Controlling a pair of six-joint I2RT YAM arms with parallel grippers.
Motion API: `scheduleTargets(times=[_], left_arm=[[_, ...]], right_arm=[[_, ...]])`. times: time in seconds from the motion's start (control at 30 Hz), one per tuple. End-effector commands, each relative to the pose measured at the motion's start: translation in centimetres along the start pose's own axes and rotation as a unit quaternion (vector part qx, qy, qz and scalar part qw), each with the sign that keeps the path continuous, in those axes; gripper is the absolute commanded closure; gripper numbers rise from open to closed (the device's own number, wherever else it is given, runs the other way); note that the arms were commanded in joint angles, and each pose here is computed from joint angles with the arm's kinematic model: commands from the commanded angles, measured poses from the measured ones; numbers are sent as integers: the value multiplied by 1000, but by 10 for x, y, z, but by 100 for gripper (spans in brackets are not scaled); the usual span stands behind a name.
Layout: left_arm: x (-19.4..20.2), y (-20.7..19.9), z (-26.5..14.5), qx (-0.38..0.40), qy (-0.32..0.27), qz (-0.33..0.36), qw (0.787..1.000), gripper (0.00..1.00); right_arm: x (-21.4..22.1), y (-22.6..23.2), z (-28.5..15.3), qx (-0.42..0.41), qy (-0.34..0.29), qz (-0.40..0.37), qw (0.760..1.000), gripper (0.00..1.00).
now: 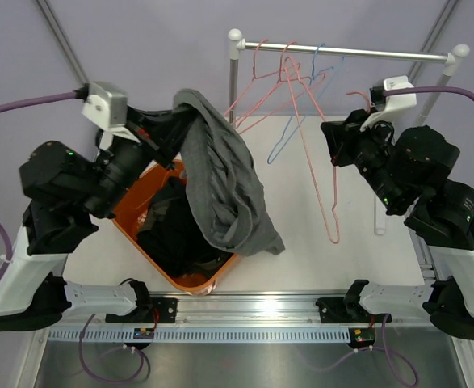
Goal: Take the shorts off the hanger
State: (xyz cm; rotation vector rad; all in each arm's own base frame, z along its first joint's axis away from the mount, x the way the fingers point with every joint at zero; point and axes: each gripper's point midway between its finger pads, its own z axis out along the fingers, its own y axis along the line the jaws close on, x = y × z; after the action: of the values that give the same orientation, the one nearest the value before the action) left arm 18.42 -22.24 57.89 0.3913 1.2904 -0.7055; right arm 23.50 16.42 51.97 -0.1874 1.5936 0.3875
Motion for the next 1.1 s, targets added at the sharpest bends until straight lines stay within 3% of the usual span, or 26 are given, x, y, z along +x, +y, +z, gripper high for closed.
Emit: scheduleTargets(times=[0.0,0.17,0.7,0.8,0.93,1.07], left_arm=[[-92,27,-17,-54,-136,-11,989,100],[-145,44,-43,-80,-218,-2,973,100],[-137,64,-61,-117,-212,19,970,100],[-117,68,-55,-132,-185,20,974,100],[-60,82,-48,-185,-122,15,975,99],[42,93,-42,-232,-14,24,972,99]], right_arm=[[-14,-19,-16,30,-29,9,999,100],[-11,-29,-24,44,-29,10,999,100],[-7,-52,-34,91,-30,7,995,100],[-7,-55,-35,100,-29,5,995,100],[-3,-62,-38,114,-27,2,993,100],[-1,-69,-43,126,-27,1,992,100]])
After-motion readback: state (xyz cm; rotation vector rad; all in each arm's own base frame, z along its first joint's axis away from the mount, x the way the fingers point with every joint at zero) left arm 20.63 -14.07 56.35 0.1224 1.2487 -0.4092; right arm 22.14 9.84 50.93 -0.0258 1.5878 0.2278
